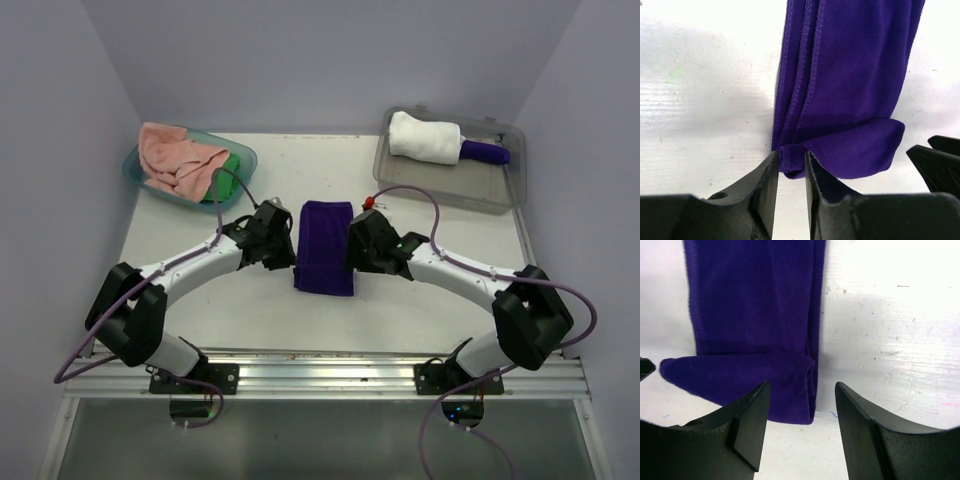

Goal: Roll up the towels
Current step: Roll the towel

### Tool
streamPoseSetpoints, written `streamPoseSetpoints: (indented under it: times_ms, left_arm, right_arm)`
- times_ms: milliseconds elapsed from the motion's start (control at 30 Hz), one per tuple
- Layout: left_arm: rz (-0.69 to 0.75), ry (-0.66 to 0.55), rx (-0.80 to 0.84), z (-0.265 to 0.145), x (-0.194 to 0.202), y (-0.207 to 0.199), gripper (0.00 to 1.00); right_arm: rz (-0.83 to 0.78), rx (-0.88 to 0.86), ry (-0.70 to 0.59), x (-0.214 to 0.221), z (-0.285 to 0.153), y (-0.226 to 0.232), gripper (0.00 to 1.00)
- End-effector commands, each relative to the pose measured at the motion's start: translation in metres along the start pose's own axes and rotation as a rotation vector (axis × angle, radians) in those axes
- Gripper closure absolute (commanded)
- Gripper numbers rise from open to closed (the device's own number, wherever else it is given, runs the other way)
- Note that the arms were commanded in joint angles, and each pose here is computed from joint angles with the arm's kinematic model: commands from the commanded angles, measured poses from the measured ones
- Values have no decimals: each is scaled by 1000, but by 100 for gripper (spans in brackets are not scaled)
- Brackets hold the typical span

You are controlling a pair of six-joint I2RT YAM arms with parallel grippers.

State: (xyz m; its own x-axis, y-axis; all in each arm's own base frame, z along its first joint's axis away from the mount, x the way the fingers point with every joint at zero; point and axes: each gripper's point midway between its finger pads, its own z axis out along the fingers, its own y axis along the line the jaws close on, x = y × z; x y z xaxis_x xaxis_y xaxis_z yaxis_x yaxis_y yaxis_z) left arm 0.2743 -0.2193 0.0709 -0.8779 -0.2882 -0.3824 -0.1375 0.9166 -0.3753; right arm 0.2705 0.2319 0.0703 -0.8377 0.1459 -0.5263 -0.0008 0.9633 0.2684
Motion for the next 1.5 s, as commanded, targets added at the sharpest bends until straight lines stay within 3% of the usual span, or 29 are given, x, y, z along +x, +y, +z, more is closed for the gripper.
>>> streamPoseSetpoints:
  times_ms: [0, 100, 267, 400, 500, 633, 967, 1033, 1133, 1467]
  left_arm:
    - [-1, -21, -19, -12, -4, -1, 71]
    - [-3, -10, 6, -9, 3, -6, 71]
    - [8, -4, -13, 0, 3, -5, 66]
    - [11, -6, -31, 12, 1, -5, 65]
    - [20, 0, -42, 20, -1, -5, 65]
    - [37, 11, -69, 28, 0, -1, 64]
    - [37, -15, -103, 19, -13, 14, 57]
    - [29, -19, -122, 17, -14, 22, 45]
    - [15, -28, -121, 13, -15, 31, 36]
    - [-86, -127, -106, -19, -37, 57, 36]
  right_arm:
    - [3, -42, -74, -26, -18, 14, 41]
    - [-14, -78, -56, -22, -17, 25, 43]
    - [-28, -112, -18, -11, -9, 35, 68]
    - [-26, -126, 10, -8, 6, 44, 79]
    - [-29, -154, 34, -3, 18, 52, 80]
    - [-31, -58, 90, 18, 51, 35, 83]
    - [-14, 66, 137, 45, 74, 2, 84]
    - [-8, 73, 148, 47, 76, -1, 84]
    - [-3, 81, 161, 50, 78, -4, 84]
    - [-9, 89, 176, 57, 77, -10, 84]
